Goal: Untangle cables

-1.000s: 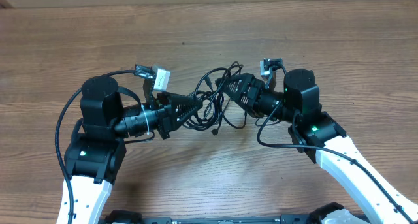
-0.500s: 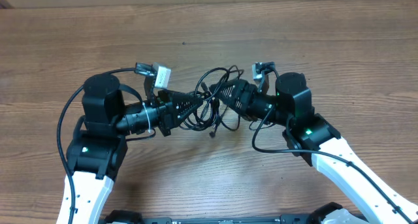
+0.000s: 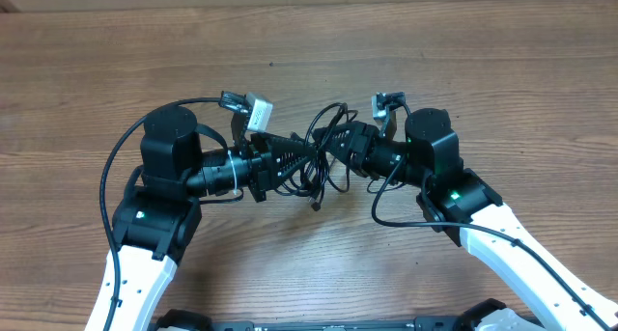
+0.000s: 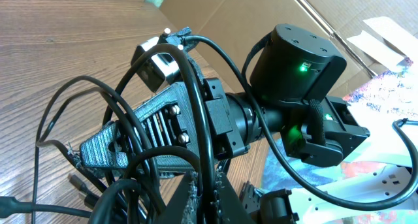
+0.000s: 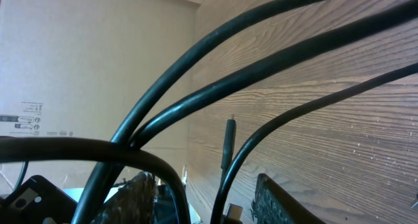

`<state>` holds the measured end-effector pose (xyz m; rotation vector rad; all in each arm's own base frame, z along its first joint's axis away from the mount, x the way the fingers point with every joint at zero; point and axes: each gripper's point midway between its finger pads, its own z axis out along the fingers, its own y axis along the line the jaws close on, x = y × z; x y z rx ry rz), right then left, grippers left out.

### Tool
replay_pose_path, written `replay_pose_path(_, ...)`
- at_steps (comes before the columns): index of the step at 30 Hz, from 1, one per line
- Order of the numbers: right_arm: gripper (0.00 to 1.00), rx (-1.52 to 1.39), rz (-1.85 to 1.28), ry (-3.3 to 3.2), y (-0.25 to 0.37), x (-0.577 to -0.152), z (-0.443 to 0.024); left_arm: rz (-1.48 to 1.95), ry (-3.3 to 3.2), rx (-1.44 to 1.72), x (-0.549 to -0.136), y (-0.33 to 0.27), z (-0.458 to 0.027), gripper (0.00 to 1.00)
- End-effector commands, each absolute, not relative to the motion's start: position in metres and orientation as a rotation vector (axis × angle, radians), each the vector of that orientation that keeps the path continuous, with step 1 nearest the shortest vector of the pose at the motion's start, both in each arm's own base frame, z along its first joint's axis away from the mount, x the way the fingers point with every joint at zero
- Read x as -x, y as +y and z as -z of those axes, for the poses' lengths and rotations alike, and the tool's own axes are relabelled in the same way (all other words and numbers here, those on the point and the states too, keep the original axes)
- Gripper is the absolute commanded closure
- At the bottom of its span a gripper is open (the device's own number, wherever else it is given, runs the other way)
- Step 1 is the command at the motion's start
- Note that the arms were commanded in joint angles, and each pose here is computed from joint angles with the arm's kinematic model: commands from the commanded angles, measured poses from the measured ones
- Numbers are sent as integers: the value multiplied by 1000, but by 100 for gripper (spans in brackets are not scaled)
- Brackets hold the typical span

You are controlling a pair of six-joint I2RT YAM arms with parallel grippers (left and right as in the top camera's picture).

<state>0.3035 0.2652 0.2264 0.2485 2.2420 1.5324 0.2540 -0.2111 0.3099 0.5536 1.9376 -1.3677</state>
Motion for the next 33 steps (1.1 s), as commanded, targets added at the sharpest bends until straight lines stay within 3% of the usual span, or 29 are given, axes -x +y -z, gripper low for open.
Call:
replay_pose_path(1,52,-213,-1543,2227,270,-302,-234,1371,1895,-613,-252,-217,-319,96)
replay_pose_path(3,54,-212,-1543,2226,270,-302,-234,1370,1900,-609,-253,-217,-318,96)
replay_pose_path(6,68,-213,-1542,2226,270,-302,-234,1371,1903,-608,-254,-217,-317,96)
replay_pose_path(8,87,-212,-1543,2226,270,-302,-234,1372,1904,-608,-254,-217,-317,96)
replay_pose_path(10,96,-213,-1542,2226,270,-302,-234,1371,1904,-607,-254,-217,-317,96)
replay_pose_path(22,96,-191,-1549,2163,268,-309,-245,1400,1978,-581,-248,-216,-305,96)
replay_pose_path(33,96,-245,-1521,2061,239,-336,-259,1509,1986,-757,-212,-219,-291,96)
